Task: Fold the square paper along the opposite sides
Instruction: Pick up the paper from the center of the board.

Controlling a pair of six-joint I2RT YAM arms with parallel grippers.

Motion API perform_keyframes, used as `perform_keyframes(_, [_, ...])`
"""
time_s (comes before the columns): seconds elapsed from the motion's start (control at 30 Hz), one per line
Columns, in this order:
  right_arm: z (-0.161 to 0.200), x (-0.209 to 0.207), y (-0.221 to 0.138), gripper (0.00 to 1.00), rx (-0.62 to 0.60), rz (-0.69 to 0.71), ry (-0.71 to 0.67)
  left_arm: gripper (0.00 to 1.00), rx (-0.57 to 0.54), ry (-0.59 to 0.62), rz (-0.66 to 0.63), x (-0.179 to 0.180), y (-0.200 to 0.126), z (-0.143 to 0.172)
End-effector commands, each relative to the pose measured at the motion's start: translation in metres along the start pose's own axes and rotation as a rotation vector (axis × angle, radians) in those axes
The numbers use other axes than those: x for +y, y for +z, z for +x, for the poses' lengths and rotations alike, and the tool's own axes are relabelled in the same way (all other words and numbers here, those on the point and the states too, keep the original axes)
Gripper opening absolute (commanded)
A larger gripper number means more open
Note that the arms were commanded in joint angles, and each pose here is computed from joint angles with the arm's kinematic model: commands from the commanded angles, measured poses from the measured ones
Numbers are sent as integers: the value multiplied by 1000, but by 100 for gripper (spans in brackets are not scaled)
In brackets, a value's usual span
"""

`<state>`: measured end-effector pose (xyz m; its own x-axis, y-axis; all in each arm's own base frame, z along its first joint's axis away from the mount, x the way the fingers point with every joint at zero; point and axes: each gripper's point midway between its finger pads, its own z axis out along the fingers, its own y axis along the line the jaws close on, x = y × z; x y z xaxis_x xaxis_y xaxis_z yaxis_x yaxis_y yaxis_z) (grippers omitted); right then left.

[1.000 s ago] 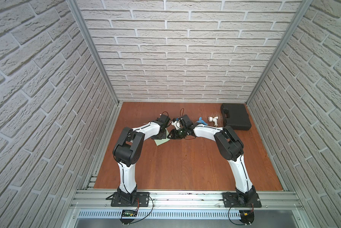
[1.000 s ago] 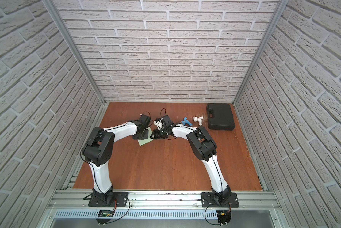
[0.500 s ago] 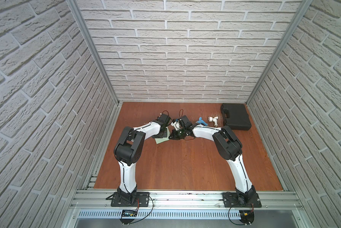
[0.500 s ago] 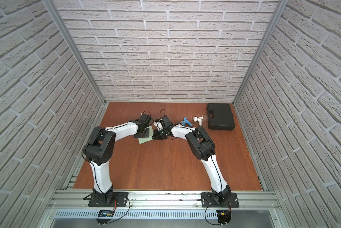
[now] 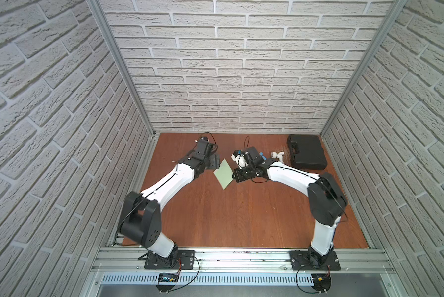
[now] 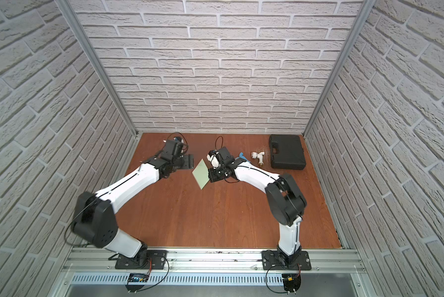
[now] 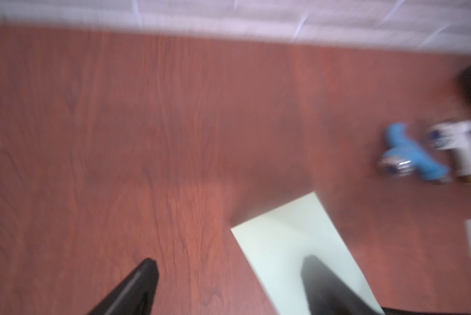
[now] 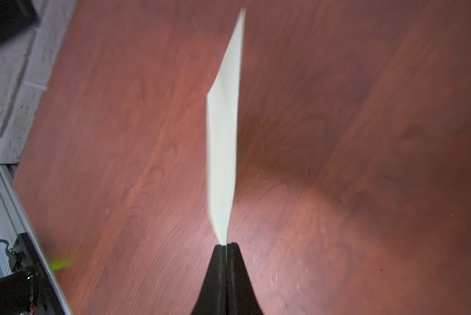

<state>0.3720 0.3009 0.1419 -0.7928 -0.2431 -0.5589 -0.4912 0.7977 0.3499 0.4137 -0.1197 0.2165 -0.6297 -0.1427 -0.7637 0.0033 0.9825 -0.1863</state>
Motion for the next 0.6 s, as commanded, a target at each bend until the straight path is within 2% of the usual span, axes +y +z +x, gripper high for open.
perform_keyframes(0.0, [-16,11,-70,3,-97,59,-160,98,-170,21,215,-33,-44,-52])
perform_keyframes(0.2, [-36,44,-183,3,-283,56,-295,98,-261,-50,603,-90,-84,-72])
perform_keyframes(0.3, [-38,58,-223,3,-334,41,-339,98,-314,-78,712,-102,-96,-77])
perform_keyframes(0.4, [-34,69,-246,3,-366,10,-361,98,-376,-51,818,-113,-112,-80])
perform_keyframes(0.57, [-26,73,-256,3,-373,-9,-376,98,-456,52,1001,-128,-147,-78])
